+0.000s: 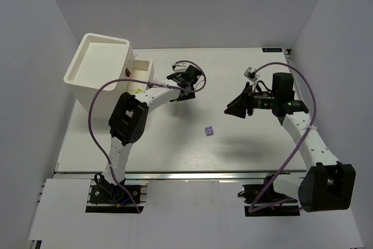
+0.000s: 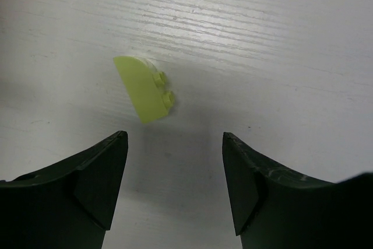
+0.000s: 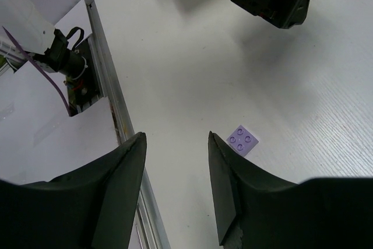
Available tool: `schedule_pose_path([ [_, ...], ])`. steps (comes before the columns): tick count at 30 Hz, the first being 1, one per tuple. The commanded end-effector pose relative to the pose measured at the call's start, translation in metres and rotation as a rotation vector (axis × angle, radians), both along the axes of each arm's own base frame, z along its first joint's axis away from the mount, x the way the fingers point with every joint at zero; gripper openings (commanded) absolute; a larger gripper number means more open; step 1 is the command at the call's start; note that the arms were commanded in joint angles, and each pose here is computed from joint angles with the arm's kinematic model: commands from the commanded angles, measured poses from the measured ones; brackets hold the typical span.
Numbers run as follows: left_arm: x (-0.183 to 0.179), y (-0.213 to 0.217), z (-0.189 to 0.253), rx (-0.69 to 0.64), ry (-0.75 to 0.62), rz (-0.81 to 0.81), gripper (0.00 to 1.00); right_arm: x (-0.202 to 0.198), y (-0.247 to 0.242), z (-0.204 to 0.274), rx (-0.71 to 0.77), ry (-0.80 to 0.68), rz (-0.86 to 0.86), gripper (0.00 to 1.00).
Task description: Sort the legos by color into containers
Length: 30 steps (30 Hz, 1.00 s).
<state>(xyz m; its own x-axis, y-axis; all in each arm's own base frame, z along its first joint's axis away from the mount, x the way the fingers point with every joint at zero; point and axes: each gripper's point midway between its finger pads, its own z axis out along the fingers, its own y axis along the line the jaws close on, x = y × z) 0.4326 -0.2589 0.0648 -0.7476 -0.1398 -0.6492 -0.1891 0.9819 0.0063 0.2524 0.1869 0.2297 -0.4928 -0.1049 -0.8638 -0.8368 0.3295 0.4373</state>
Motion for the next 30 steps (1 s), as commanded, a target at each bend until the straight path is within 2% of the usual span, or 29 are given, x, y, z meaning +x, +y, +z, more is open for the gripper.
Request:
schedule_pose_path([
  [1,0.014,0.004,0.022,-0.001,-0.050,0.032,0.76,-0.002,0.000,0.007,0.017,-0.058,0.023,0.52],
  [18,0.025,0.019,-0.001,0.072,-0.023,0.078,0.76,-0.002,-0.005,0.005,0.029,-0.049,0.019,0.52],
  [27,0.034,0.033,-0.007,0.060,-0.017,0.105,0.69,0.000,-0.008,0.004,0.034,-0.038,0.008,0.52],
  [30,0.038,0.034,-0.006,0.046,-0.022,0.100,0.64,0.002,-0.010,0.003,0.036,-0.034,0.000,0.51],
])
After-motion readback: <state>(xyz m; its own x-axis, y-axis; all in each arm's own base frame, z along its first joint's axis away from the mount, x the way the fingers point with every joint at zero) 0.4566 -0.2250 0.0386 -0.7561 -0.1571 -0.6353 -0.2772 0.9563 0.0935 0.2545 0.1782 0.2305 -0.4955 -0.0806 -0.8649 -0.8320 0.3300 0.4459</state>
